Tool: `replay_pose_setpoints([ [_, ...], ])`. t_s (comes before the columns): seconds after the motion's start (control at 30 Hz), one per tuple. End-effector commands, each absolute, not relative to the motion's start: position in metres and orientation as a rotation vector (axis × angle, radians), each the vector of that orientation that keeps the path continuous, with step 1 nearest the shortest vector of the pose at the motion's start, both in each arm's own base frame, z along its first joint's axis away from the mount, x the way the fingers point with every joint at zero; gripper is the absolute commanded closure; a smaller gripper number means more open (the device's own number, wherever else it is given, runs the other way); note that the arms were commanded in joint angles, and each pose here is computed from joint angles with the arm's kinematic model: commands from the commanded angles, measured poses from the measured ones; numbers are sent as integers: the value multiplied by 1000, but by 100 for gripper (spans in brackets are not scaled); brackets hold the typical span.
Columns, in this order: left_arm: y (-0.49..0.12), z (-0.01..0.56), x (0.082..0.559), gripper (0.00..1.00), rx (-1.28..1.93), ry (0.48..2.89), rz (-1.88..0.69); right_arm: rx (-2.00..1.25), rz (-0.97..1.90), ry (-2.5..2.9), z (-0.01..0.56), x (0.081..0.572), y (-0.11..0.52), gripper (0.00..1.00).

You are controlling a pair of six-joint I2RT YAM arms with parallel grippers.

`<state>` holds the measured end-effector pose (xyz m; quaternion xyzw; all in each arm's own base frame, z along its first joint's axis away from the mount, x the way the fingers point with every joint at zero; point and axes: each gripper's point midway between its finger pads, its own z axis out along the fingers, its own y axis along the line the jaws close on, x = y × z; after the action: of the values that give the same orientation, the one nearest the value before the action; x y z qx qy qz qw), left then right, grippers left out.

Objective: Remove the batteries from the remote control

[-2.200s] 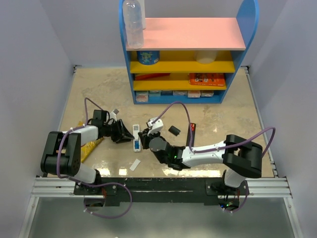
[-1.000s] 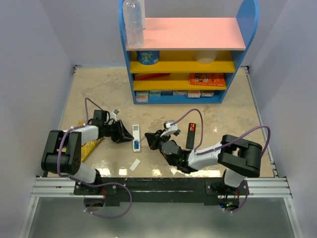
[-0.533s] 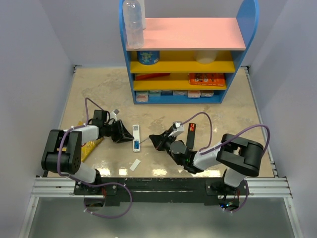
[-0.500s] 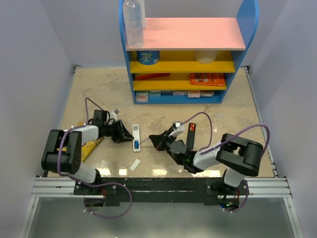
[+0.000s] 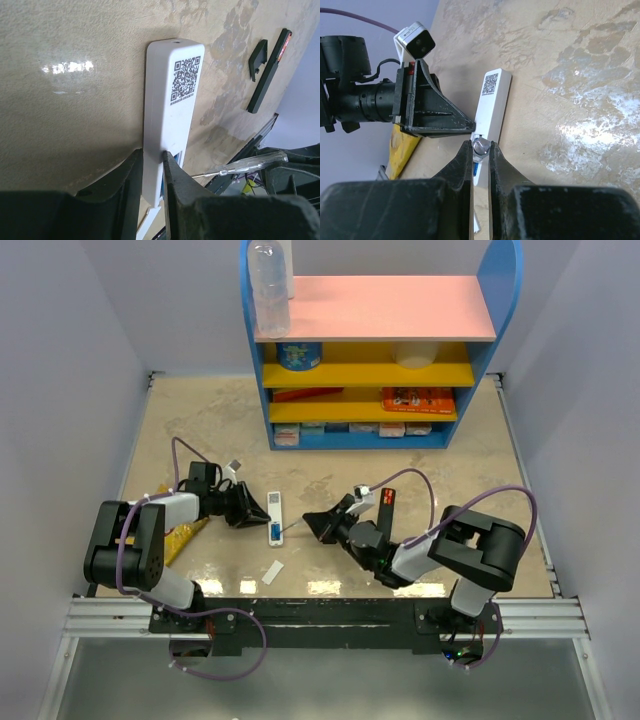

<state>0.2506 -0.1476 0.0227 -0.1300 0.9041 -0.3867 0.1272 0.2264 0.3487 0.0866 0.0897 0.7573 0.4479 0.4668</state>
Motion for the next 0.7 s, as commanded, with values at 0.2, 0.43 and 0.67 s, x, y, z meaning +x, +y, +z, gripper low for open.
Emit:
replay_pose_setpoints([
  [0.2, -146, 19, 250, 74, -400, 2637, -1122, 136, 1009, 1887, 99, 238, 361, 100],
  [0.43, -148, 21, 250, 74, -393, 2631, -1135, 117, 984, 1866, 117, 250, 369, 100],
  [0.67, -147, 24, 253, 73, -388, 2624, -1124, 94, 962, 1856, 127, 256, 372, 100],
])
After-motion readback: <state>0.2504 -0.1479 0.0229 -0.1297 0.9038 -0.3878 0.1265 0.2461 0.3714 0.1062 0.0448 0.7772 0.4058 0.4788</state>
